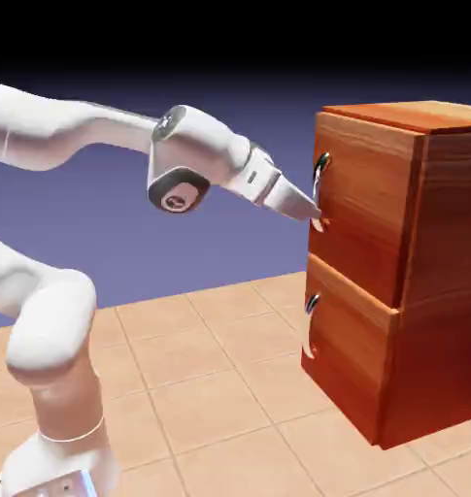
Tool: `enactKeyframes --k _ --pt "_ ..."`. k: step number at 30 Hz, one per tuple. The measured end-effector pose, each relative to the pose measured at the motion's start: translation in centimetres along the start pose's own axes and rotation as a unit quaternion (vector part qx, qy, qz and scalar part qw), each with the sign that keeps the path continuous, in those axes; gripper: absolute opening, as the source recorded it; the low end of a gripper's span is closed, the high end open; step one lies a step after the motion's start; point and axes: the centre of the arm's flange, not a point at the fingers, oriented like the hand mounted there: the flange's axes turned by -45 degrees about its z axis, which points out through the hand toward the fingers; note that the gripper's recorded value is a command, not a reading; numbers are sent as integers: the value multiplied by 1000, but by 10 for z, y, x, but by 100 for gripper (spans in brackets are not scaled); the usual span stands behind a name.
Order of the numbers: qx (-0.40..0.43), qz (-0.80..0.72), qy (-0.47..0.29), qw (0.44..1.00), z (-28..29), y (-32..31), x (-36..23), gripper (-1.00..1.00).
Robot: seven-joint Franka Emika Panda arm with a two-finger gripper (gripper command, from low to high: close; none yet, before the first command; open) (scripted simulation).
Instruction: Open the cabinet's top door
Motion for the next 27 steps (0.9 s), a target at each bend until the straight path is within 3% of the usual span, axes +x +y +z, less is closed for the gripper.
enactKeyframes --k 14,27 --pt "8 12 93 996 -25 -31 -5 0" --pt "10 -8 179 984 -6 -65 -30 0"
